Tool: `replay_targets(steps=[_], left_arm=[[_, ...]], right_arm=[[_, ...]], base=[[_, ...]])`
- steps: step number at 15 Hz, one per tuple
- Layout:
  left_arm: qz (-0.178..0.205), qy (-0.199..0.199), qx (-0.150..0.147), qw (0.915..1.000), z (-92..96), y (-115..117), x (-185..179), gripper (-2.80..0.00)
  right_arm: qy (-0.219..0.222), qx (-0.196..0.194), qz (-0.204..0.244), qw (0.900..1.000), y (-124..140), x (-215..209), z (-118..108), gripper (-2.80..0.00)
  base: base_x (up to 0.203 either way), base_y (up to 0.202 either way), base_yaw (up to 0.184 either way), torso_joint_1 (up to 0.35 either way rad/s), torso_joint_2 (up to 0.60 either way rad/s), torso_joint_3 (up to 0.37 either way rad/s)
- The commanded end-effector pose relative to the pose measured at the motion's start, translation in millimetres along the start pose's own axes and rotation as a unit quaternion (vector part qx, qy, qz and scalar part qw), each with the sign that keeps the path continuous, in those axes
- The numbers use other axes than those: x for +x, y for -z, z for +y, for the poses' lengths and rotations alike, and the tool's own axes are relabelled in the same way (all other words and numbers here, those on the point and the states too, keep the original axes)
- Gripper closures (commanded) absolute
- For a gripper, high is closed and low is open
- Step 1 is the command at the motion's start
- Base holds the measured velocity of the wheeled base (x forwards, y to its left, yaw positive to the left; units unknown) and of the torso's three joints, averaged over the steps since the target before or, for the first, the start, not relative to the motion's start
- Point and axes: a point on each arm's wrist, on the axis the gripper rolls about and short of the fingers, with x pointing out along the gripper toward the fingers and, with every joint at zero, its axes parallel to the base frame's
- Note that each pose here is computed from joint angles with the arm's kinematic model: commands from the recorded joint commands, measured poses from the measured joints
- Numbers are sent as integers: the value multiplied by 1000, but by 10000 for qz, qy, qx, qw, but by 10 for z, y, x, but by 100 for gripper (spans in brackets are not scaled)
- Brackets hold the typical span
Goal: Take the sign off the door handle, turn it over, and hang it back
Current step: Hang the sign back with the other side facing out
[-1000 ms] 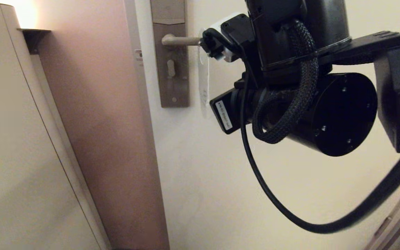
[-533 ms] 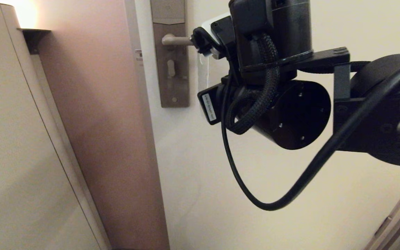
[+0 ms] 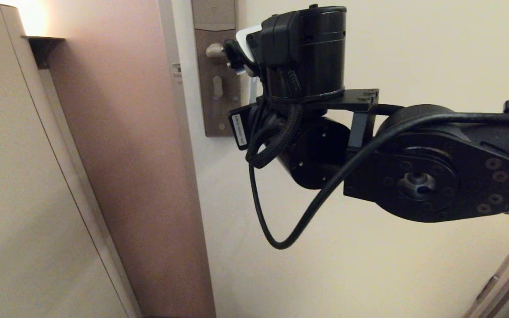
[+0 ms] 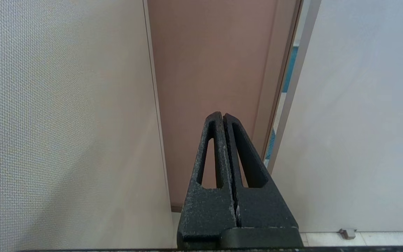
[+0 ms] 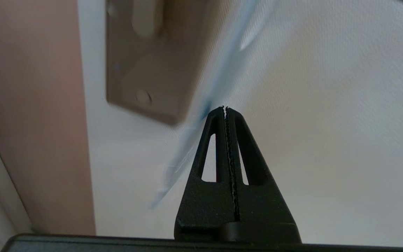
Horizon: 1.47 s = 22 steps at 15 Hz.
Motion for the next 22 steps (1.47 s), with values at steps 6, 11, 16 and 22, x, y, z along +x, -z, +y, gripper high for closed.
replay_targets(steps=[6,11,16,22], left_arm=[[-4,-5,-1,10000,0,-6,-1,0],[13,-6,0,10000,0,2,1,0],[-3,-5,-1,10000,0,-6,-1,0],[5,-6,0,10000,0,0,1,0]], right_arm=[[-189,55,-113,9997,-5,48,120,0],[-419,191,-394,9982,-42,114,267,0],[-456,189,-588,9970,-107,188,408,0],[-472,55,-609,9970,26,295,552,0]], base=[[0,0,0,0,0,0],[0,0,0,0,0,0],[0,0,0,0,0,0],[0,0,0,0,0,0]])
